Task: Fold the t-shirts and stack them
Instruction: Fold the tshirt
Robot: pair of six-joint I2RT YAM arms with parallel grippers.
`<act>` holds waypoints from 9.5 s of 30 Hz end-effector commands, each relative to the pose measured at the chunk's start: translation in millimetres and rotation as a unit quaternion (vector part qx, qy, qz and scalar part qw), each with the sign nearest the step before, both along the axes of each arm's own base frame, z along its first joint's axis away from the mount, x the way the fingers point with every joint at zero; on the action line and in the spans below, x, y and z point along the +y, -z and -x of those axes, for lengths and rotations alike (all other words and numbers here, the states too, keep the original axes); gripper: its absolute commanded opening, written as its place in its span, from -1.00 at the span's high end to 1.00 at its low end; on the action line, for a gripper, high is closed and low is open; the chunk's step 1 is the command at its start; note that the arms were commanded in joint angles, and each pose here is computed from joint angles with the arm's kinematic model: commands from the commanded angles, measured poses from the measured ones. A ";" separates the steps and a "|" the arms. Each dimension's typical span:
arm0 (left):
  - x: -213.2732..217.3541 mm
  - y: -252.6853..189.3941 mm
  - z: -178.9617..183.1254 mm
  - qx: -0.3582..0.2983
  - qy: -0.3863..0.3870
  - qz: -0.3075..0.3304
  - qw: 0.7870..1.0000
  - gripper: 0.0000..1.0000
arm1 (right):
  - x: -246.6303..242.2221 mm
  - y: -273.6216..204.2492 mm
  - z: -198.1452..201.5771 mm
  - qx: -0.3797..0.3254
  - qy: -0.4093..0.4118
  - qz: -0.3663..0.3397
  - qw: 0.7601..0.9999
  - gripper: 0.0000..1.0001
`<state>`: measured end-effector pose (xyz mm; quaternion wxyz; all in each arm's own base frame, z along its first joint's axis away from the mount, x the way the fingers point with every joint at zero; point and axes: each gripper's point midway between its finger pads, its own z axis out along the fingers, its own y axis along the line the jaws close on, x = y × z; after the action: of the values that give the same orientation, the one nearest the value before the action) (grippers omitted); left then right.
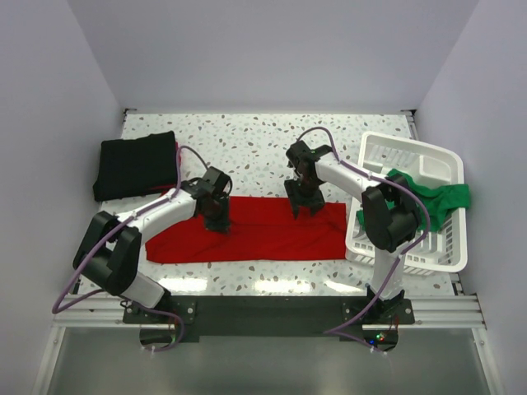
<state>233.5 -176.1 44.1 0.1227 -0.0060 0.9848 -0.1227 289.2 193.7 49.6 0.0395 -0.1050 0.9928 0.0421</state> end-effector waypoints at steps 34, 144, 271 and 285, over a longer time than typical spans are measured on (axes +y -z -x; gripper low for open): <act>97.3 46.5 -45.1 -0.063 -0.241 -0.026 0.968 -0.81 | 17.1 51.6 -14.0 0.011 -0.027 0.031 0.999 -0.19; 115.7 23.6 -5.3 -0.031 -0.331 0.111 0.937 -1.00 | -47.8 50.1 -4.5 0.058 0.062 0.086 0.993 0.52; 277.3 16.5 -100.8 -0.139 -0.375 -0.030 0.916 0.47 | -45.9 53.4 5.8 0.083 0.052 0.071 0.993 -0.20; 288.1 20.3 -94.5 -0.132 -0.373 -0.067 0.916 1.00 | -48.3 60.2 7.5 0.094 0.053 0.082 0.991 -0.21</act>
<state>324.7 99.2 20.0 0.2712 -0.3556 0.8941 -0.0252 287.4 151.3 12.3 -0.0349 -0.0485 0.9981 -0.0176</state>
